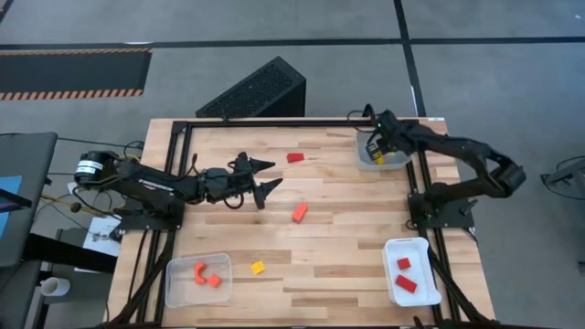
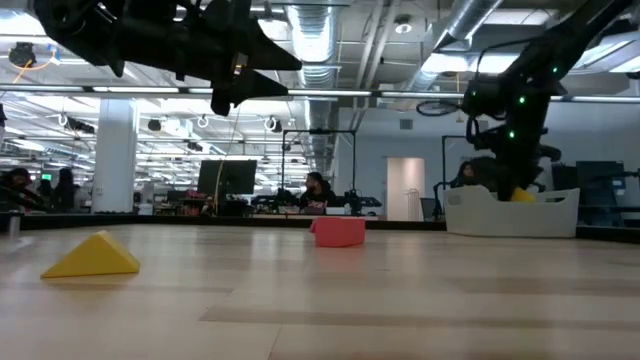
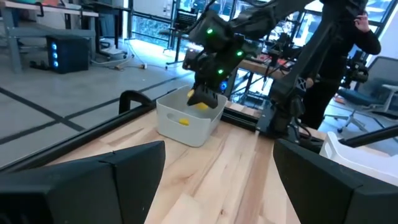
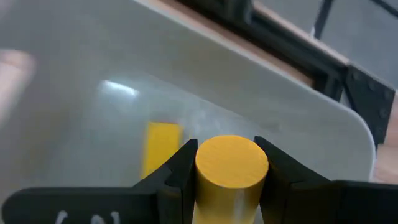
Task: Sort & place blocks by color
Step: Put the top yellow block into the gray bin, then put the orange block into the transparent bin
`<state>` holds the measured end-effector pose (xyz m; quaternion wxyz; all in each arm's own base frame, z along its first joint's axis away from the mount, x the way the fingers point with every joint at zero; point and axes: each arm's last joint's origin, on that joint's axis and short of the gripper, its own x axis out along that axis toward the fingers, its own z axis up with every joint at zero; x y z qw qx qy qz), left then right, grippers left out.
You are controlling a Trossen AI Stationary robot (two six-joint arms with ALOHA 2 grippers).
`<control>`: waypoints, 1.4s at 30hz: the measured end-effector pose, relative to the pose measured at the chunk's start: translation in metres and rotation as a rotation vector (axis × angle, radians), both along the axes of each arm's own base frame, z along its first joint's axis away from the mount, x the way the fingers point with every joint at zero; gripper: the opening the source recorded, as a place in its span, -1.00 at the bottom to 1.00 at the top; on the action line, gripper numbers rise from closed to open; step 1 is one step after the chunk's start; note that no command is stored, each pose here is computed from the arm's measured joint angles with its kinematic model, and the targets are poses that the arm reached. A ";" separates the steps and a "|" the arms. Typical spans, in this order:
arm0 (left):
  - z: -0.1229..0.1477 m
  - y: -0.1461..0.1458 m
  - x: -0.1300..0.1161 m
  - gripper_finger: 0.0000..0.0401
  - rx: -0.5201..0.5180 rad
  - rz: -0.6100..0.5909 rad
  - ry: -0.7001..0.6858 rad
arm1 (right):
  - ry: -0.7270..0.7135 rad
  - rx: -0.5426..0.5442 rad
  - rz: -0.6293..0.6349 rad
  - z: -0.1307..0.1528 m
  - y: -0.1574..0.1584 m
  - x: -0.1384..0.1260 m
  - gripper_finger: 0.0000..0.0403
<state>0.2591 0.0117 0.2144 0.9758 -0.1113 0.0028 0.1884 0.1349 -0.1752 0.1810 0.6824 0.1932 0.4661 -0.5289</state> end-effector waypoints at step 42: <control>-0.013 -0.005 -0.001 0.44 -0.089 -0.069 0.112 | -0.263 -0.194 0.423 0.081 0.087 0.030 0.09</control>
